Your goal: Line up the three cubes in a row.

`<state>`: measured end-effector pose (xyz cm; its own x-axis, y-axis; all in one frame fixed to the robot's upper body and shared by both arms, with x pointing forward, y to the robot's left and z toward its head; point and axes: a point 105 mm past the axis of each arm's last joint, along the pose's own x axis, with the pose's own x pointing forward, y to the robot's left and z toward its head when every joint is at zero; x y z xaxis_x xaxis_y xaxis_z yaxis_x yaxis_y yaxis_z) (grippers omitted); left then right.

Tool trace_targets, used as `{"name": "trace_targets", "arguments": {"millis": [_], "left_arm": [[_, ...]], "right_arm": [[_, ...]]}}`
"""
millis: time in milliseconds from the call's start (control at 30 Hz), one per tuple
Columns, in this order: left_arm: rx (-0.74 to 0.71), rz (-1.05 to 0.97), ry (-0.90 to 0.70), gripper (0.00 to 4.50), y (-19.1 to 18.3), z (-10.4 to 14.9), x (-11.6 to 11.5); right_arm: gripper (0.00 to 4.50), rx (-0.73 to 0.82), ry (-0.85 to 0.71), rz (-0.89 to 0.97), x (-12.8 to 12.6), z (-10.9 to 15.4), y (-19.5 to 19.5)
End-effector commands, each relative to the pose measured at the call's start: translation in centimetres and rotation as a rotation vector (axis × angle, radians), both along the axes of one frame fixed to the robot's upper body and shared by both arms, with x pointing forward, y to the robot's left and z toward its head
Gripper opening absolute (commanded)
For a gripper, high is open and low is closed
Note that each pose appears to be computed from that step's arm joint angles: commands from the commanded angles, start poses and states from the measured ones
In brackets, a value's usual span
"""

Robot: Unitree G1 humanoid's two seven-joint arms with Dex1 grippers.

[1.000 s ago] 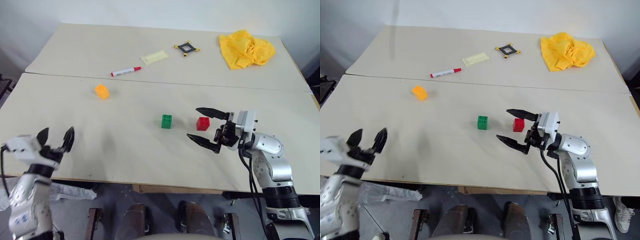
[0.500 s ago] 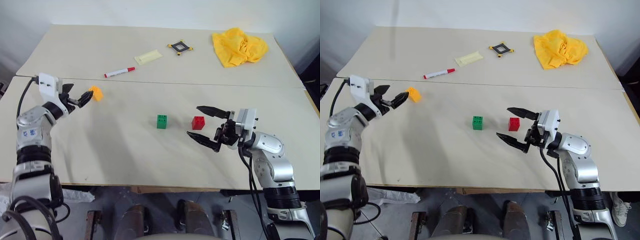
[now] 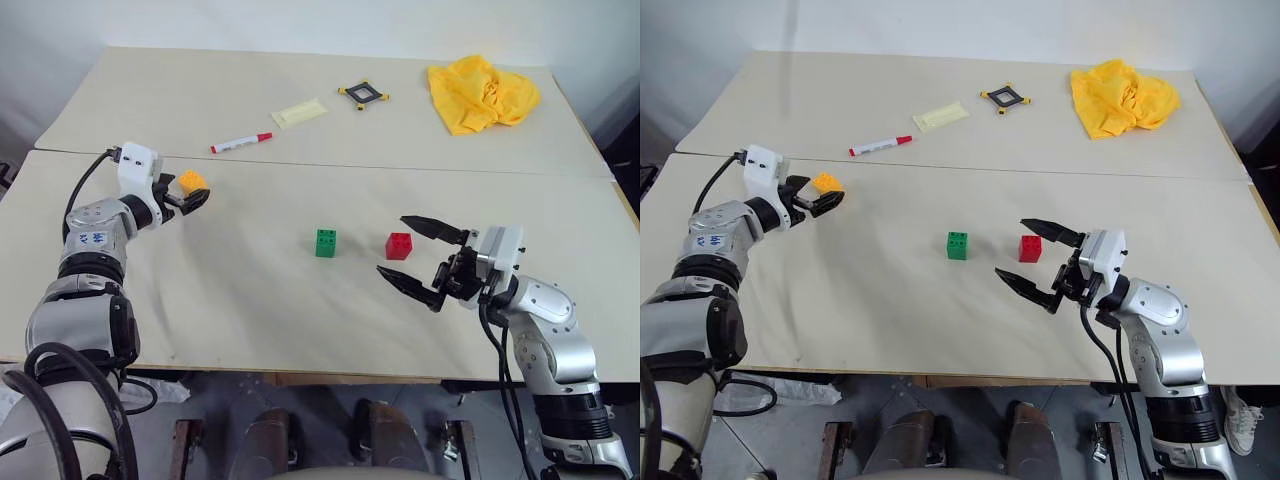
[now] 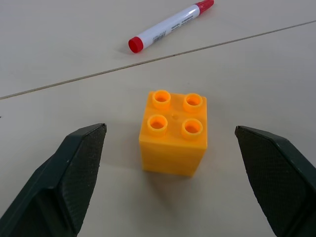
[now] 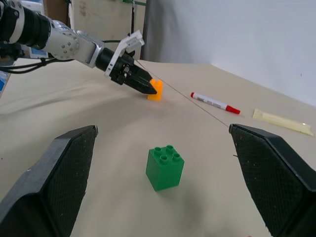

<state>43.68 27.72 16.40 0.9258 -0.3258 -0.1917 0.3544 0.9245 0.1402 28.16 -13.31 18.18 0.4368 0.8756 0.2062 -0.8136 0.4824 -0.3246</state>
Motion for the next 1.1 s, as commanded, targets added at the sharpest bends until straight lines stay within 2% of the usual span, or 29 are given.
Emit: {"name": "trace_targets", "arguments": {"millis": [33, 267, 500, 567, 667, 833, 967, 1100], "left_arm": [[0.001, 0.014, -0.018, 3.59, -0.1, 0.6, 0.3], [-0.037, -0.029, -0.042, 1.49, -1.4, 0.5, 0.5], [-0.065, -0.176, -0.141, 1.46, -2.0, 1.8, -0.6], [-0.029, -0.461, -0.178, 1.46, -4.4, 3.2, -2.3], [0.059, -0.717, -0.155, 1.46, -6.2, 3.6, -4.1], [0.231, -0.912, -0.034, 1.46, -7.3, 1.7, -5.7], [0.365, -0.949, 0.048, 1.46, -7.9, -0.6, -5.8], [0.399, -0.939, 0.058, 1.46, -9.0, -1.5, -5.2]], "right_arm": [[4.5, 0.004, -0.053, -0.013, -0.6, 1.5, -0.5], [4.5, -0.008, -0.045, -0.023, -0.9, 1.5, -0.8], [4.5, -0.007, -0.03, -0.019, -1.2, 1.2, -0.6], [4.5, -0.019, -0.016, -0.011, -1.4, 1.0, -0.9], [4.5, -0.04, 0.002, -0.001, -1.6, 0.8, -1.3], [4.5, -0.09, 0.035, 0.021, -2.1, 0.5, -2.3], [4.5, -0.126, 0.053, 0.02, -2.4, 0.4, -3.3], [4.5, -0.139, 0.055, 0.011, -2.7, 0.6, -3.6]]}}
